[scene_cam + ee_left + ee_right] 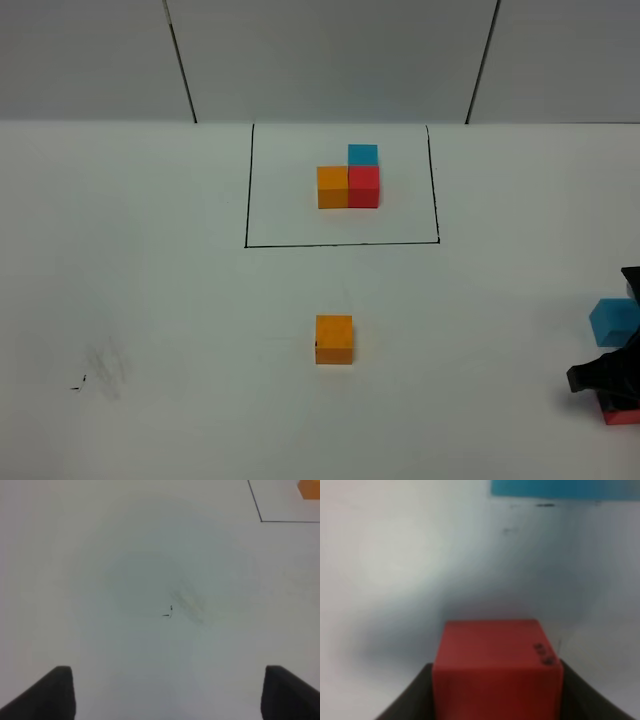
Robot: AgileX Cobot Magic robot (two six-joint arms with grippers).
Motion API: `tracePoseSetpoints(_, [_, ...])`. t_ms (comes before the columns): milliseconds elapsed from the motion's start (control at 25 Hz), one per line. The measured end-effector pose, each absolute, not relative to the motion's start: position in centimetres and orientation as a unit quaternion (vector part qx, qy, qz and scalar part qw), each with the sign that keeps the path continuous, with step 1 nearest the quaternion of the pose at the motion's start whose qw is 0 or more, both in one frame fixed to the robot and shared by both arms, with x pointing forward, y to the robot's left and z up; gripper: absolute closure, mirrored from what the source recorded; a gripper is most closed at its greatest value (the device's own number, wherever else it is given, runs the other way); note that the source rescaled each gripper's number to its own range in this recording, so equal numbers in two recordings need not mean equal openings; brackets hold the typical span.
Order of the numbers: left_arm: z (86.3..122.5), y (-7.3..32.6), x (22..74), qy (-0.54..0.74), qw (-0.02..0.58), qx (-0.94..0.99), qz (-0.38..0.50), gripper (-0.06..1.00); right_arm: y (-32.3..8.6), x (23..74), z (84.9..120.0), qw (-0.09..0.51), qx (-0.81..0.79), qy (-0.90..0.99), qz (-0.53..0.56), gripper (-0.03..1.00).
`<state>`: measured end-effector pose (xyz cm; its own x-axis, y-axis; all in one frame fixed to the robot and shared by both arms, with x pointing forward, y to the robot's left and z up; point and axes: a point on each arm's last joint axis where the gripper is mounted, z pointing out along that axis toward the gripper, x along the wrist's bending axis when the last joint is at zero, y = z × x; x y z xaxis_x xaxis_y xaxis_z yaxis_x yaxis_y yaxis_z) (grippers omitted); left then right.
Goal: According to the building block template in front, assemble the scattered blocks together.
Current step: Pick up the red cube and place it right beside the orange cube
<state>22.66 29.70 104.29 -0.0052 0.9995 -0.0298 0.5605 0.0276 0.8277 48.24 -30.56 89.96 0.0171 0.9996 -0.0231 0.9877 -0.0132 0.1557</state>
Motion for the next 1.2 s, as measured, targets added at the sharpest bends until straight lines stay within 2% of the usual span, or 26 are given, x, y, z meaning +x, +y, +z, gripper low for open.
tracePoseSetpoints(280, [104.3,29.7,22.7,0.631,0.340,0.618,0.323,0.30,-29.6,49.1,93.6,0.079,0.655,0.750,0.048,0.77])
tracePoseSetpoints(680, [104.3,29.7,22.7,0.631,0.340,0.618,0.323,0.30,-24.5,51.8,97.9,0.099,0.441,0.890,0.053,0.77])
tracePoseSetpoints(1200, [104.3,29.7,22.7,0.631,0.340,0.618,0.323,0.30,-18.3,55.0,96.8,0.064,0.235,0.970,0.028,0.77])
